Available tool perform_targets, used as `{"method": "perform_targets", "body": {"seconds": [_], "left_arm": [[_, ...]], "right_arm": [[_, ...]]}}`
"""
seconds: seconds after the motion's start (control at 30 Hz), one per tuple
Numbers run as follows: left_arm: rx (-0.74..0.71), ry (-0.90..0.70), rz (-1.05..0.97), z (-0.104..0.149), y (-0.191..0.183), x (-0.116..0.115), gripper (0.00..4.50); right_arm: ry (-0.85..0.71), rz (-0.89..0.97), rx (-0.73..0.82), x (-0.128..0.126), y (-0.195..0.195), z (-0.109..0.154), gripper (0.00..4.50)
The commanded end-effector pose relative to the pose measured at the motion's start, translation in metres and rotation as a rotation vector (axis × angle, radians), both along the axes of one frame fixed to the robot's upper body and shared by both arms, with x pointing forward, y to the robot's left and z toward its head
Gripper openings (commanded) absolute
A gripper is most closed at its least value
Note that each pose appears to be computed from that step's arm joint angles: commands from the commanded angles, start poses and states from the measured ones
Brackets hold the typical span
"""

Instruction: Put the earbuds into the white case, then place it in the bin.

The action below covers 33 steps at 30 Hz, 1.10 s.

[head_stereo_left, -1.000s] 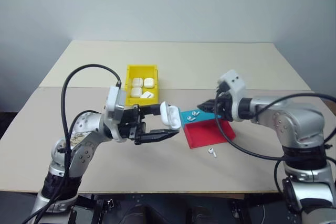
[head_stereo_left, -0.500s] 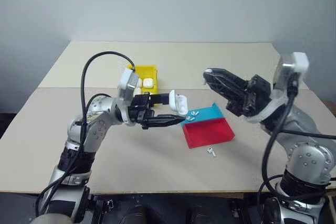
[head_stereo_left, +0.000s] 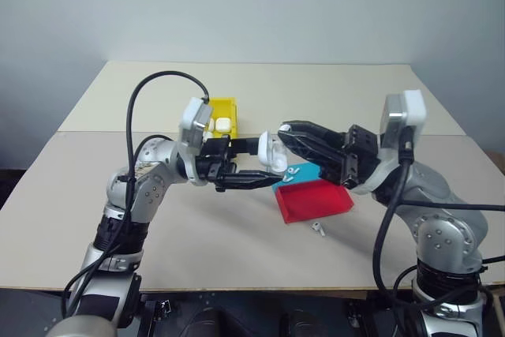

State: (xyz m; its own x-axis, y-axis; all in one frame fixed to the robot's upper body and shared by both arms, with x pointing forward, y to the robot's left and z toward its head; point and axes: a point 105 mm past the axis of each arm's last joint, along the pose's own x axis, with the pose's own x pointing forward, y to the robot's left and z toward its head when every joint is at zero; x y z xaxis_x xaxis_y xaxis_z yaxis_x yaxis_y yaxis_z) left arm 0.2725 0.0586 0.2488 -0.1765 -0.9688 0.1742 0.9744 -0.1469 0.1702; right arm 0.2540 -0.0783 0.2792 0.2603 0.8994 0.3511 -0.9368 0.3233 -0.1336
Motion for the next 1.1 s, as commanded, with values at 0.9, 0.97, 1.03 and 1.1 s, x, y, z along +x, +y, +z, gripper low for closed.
{"method": "perform_targets", "body": {"seconds": [0.9, 0.97, 1.03, 1.1], "left_arm": [[-0.017, -0.079, -0.016, 0.009, 0.0, -0.01, 2.78], [-0.019, -0.079, -0.015, 0.01, 0.0, -0.01, 2.78], [-0.024, -0.078, -0.013, 0.01, 0.0, -0.01, 2.78], [-0.026, -0.079, -0.012, 0.01, -0.001, -0.01, 2.78]], "right_arm": [[-0.018, 0.074, 0.058, -0.008, 0.003, 0.013, 1.14], [-0.01, 0.084, 0.064, -0.009, 0.005, 0.013, 1.14], [-0.006, 0.09, 0.061, -0.01, 0.008, 0.011, 1.14], [0.004, 0.09, 0.058, -0.009, 0.009, 0.009, 1.14]]}}
